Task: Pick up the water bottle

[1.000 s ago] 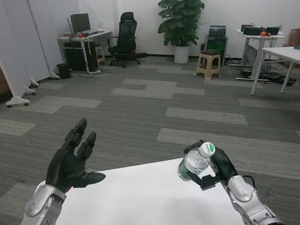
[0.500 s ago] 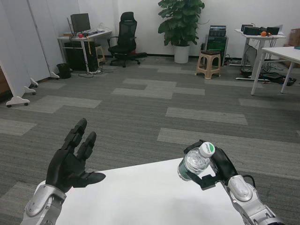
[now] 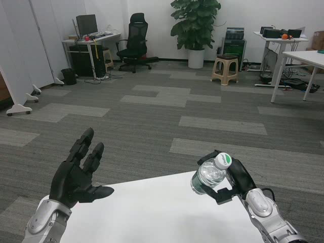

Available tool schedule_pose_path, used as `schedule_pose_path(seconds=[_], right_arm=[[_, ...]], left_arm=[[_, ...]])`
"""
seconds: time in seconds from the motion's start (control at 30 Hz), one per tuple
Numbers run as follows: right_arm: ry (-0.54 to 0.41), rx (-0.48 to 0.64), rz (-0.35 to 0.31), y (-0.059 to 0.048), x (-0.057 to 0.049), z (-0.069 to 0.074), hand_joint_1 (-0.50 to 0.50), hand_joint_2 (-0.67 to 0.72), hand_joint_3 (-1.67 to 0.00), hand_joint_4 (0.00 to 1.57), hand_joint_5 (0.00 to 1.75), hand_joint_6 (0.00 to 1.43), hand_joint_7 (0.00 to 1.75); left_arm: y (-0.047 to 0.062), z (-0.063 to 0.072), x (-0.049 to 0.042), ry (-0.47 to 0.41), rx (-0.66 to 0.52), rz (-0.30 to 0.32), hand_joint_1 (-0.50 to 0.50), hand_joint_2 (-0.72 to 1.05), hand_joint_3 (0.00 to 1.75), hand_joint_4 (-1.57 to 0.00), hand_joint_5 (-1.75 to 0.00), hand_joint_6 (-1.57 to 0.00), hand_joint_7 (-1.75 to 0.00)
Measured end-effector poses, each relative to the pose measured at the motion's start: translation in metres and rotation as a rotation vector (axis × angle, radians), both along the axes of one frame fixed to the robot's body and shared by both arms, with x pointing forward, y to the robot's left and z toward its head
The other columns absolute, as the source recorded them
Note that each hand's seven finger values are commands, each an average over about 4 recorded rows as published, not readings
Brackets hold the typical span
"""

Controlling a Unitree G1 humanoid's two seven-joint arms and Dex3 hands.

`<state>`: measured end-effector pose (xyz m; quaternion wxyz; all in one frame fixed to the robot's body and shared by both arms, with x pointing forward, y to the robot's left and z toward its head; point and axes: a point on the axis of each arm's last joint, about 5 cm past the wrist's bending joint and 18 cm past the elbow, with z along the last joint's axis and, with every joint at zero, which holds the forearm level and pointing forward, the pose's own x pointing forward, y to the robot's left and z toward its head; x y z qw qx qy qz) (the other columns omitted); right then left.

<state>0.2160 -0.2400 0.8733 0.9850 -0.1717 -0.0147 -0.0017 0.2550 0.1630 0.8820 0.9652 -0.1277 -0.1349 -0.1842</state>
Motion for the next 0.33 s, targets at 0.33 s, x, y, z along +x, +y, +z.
schedule_pose_path(seconds=[0.33], right_arm=[[-0.009, 0.001, 0.005, 0.0008, 0.0005, 0.0016, -0.43, -0.48, -1.27, 1.14, 1.55, 1.28, 1.28]], left_arm=[[0.0000, 0.0000, 0.0000, 0.000, 0.000, 0.000, -0.50, 0.34, 0.09, 0.00, 0.00, 0.00, 0.00]])
